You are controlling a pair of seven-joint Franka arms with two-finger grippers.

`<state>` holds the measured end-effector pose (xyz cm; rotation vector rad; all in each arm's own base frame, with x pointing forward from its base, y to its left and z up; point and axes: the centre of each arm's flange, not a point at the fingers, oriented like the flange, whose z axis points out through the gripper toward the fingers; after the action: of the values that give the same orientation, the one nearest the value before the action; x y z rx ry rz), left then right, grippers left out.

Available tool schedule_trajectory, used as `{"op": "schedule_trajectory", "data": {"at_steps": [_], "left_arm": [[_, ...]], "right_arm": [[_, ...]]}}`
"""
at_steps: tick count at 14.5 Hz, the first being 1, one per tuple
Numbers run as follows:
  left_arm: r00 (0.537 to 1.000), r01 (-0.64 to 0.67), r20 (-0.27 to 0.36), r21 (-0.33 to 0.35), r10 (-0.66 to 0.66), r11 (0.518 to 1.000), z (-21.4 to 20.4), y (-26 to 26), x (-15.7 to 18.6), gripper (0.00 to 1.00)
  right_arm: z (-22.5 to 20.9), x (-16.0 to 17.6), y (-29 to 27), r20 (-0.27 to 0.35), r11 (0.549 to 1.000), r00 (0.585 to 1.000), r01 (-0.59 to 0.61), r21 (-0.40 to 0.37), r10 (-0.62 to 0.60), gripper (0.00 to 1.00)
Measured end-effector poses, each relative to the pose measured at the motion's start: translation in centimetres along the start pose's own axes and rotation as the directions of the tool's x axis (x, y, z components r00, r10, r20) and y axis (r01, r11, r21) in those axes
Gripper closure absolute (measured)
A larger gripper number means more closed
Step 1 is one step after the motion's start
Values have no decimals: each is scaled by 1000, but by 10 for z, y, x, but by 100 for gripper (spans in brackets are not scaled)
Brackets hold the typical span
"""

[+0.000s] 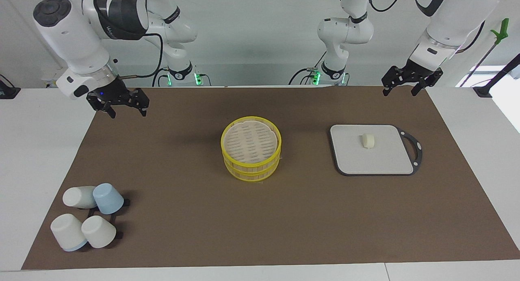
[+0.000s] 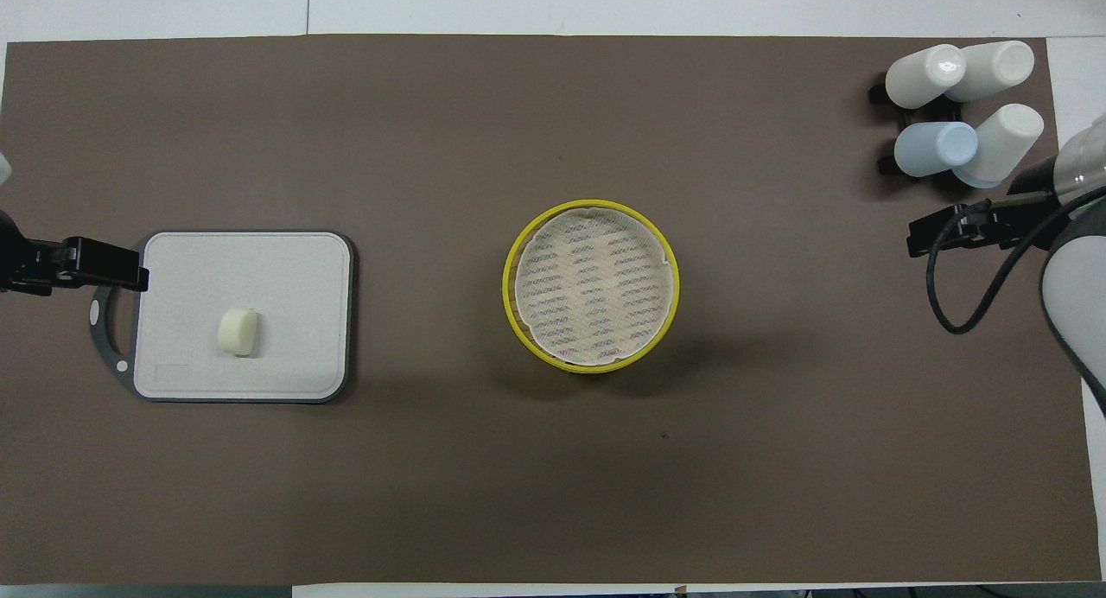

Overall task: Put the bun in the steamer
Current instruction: 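Reach the right gripper to the steamer lid while the left gripper grasps the bun, then lift the lid off with the right gripper while the left gripper lifts the bun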

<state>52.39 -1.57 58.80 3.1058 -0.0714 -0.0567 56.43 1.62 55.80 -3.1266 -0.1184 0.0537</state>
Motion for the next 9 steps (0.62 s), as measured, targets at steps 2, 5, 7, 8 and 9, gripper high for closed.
{"op": "schedule_trajectory", "data": {"at_steps": [2,5,7,8,9], "left_arm": [[1000,-16,-9,-6,16,1000,42,-14,-7,0],[998,-59,-12,-8,59,998,114,-26,-17,0],[996,-92,-24,-3,92,996,160,-23,-24,0],[994,-107,-29,0,107,994,181,-22,-28,0],[992,-125,-32,4,126,992,199,-21,-31,0]], "right_arm": [[6,8,-35,-38,1000,999,-10,2,10,1],[34,26,-113,-66,996,994,-86,17,87,1],[53,36,-182,-62,988,986,-154,29,156,1],[60,40,-221,-61,984,982,-177,35,179,2],[66,42,-260,-61,979,978,-199,42,201,2]]}}
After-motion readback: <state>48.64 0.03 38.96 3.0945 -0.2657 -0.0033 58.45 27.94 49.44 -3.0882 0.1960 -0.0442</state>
